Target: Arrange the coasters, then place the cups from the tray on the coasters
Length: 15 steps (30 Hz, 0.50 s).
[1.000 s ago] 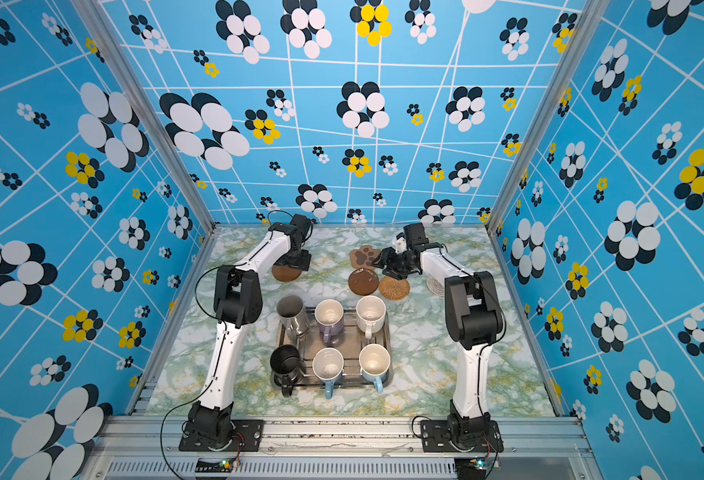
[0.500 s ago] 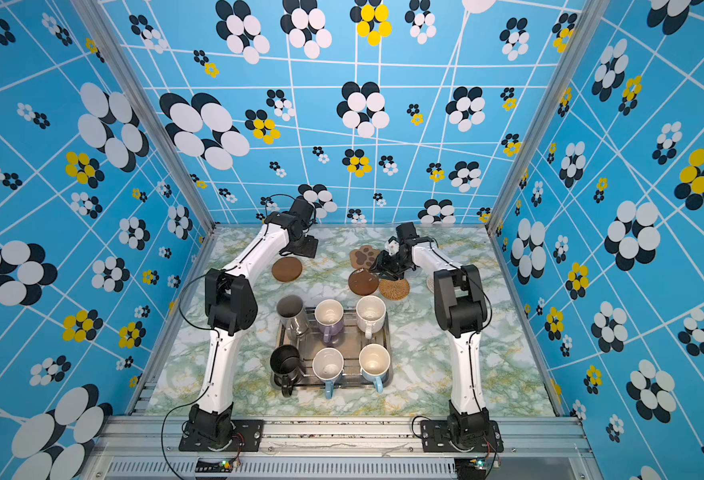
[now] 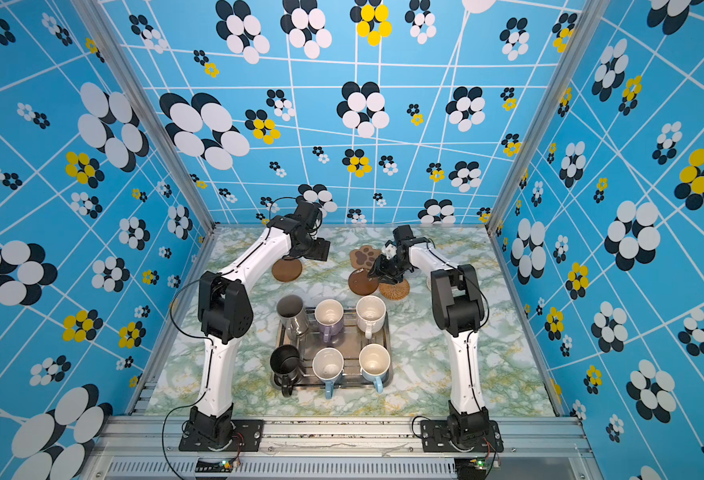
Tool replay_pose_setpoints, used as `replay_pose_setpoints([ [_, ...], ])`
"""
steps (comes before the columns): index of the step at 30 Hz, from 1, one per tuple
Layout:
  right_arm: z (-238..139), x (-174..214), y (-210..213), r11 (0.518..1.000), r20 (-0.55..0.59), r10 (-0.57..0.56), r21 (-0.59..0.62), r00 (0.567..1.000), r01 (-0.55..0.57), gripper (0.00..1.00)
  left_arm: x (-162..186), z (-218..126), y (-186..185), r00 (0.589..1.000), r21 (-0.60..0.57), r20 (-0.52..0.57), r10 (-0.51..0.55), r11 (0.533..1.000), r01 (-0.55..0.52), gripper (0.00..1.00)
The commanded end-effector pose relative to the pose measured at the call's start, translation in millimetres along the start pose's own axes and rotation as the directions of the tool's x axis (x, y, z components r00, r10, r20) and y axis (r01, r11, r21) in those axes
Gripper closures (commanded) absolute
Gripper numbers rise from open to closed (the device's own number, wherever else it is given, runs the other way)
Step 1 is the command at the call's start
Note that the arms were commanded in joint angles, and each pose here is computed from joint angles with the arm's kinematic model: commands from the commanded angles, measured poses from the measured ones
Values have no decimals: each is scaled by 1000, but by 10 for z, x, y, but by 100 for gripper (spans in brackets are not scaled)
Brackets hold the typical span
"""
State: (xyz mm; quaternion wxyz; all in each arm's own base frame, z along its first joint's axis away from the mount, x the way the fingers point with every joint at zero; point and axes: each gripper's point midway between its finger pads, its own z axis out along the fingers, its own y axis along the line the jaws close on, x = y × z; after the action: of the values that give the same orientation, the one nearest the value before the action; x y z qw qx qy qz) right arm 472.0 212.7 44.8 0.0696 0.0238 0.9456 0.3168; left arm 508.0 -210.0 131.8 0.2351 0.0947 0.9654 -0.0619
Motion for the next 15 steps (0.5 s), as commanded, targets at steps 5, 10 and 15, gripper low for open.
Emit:
replay_pose_setpoints([
  [5,247,135,-18,1000,-61,9,20,998,-7,59,-9,-215,-174,999,64,38,-15,998,12,16],
  [10,341,140,64,1000,-72,9,1,997,-9,61,48,-202,-174,999,71,33,-23,997,21,16],
  [15,397,135,116,1000,-81,2,-6,997,-3,62,106,-203,-168,999,72,23,-27,997,25,16],
])
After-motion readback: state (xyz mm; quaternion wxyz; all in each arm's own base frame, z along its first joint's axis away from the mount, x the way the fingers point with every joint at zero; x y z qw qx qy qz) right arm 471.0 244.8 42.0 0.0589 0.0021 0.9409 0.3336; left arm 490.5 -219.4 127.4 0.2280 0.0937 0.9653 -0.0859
